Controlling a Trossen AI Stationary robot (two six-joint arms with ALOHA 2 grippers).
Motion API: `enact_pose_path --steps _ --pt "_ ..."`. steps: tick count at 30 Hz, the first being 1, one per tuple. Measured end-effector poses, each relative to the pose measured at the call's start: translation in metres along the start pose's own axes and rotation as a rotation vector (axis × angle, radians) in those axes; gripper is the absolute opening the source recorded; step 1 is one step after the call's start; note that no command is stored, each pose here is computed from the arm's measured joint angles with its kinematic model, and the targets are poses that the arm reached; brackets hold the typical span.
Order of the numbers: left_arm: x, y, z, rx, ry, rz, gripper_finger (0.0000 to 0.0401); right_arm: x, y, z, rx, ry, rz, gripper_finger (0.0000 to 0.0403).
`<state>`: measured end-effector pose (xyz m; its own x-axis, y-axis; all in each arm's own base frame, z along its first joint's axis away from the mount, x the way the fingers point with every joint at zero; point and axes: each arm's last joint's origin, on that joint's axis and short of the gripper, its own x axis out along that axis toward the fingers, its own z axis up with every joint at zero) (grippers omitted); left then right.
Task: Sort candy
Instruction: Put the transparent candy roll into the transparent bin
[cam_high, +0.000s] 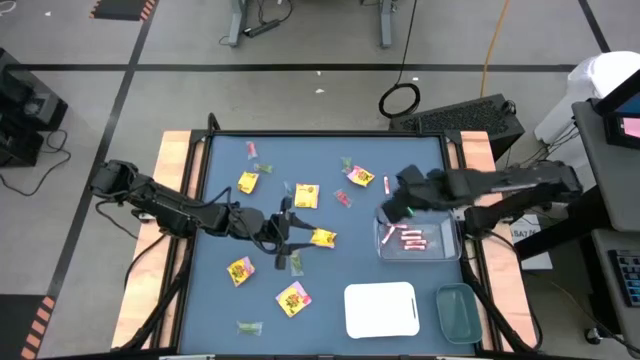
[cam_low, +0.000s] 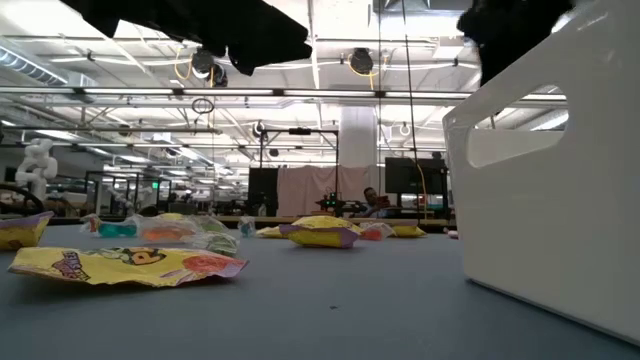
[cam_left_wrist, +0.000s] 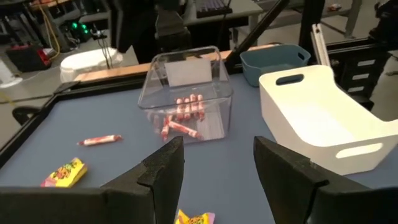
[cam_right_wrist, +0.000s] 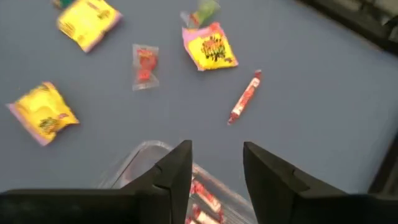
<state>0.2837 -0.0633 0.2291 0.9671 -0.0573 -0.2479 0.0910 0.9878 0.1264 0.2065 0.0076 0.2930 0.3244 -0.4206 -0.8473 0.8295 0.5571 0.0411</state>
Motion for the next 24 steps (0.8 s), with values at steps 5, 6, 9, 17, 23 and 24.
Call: enact_pose_path --steps 5,6,9,17,23,24 --pt "0.000 0.000 -0.003 0.002 0.028 0.001 0.0199 0.045 -0.004 0.032 -0.024 0.127 -0.018 0.0159" --pt "0.000 0.000 -0.003 0.003 0.034 0.000 0.0199 0.053 -0.007 0.038 -0.014 0.140 -0.041 0.0165" --pt "0.000 0.000 -0.003 0.003 0.034 -0.007 0.0199 0.078 -0.013 0.050 0.030 0.158 -0.115 0.0181" --pt "0.000 -0.003 -0.006 -0.018 0.063 -0.033 0.0199 0.128 -0.016 0.061 0.073 0.240 -0.170 0.0216" --pt "-0.001 -0.006 -0.010 -0.009 0.106 -0.059 0.0199 0.153 -0.016 0.058 0.047 0.300 -0.223 0.0233" --pt "-0.001 -0.006 -0.010 -0.009 0.106 -0.060 0.0199 0.156 -0.016 0.058 0.027 0.304 -0.224 0.0235"
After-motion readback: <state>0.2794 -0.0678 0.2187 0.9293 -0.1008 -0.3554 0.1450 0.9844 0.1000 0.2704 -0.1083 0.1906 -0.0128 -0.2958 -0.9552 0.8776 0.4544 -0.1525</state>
